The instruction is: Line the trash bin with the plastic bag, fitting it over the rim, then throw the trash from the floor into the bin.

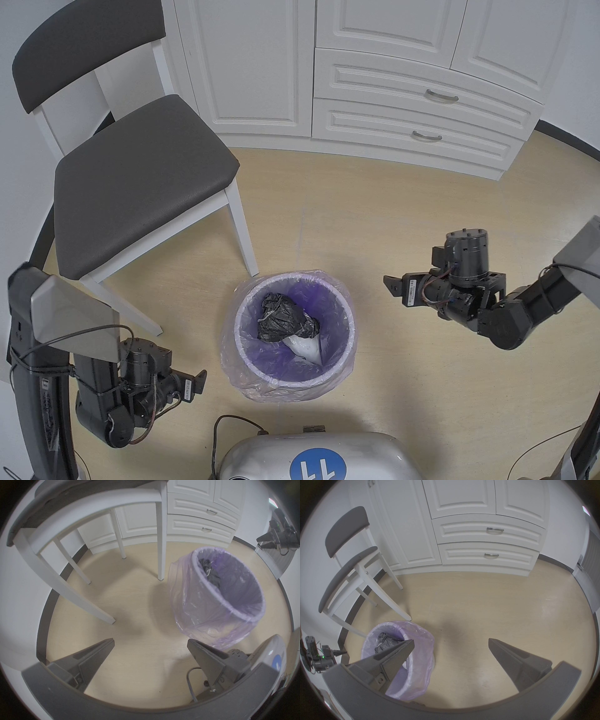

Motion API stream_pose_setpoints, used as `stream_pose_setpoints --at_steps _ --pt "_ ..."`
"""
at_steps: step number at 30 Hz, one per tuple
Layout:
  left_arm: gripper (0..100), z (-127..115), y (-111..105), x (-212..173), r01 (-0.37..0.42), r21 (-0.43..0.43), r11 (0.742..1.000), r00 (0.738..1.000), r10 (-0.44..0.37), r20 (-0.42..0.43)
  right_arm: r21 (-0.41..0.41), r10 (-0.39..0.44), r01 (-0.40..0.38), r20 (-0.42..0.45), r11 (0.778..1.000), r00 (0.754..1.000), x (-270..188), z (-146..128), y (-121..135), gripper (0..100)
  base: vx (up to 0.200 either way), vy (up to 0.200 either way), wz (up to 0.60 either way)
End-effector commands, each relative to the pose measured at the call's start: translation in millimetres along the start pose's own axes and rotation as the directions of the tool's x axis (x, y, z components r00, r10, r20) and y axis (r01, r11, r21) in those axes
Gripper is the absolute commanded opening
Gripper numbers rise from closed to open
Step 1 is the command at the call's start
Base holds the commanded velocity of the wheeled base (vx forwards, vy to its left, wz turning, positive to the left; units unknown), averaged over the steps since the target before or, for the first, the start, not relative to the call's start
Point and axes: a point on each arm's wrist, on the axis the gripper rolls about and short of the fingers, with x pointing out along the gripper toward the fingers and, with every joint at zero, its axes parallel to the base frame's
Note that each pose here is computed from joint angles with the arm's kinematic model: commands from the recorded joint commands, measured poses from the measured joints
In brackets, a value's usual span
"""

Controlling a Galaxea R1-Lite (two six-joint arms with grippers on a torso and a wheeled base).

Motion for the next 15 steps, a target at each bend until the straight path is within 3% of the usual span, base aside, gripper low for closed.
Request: stream_pose_setpoints --at_steps 1,7,15 --pt "100 15 7 -41 0.021 -0.011 1.000 0.998 -0.021 0.061 -0.012 0.002 -0.001 0.063 1.000 0.998 -39 21 -14 100 0.000 0.000 0.00" --pt "100 23 8 -85 0.061 0.002 0.998 0.991 -0.061 0.117 -0.054 0.001 0.003 0.066 0.999 0.998 -64 19 -22 100 0.000 0.000 0.00" --pt "100 47 8 -114 0.098 -0.045 0.994 0.956 -0.081 0.281 -0.118 -0.002 0.010 0.070 0.993 0.998 -79 7 -28 100 0.000 0.000 0.00"
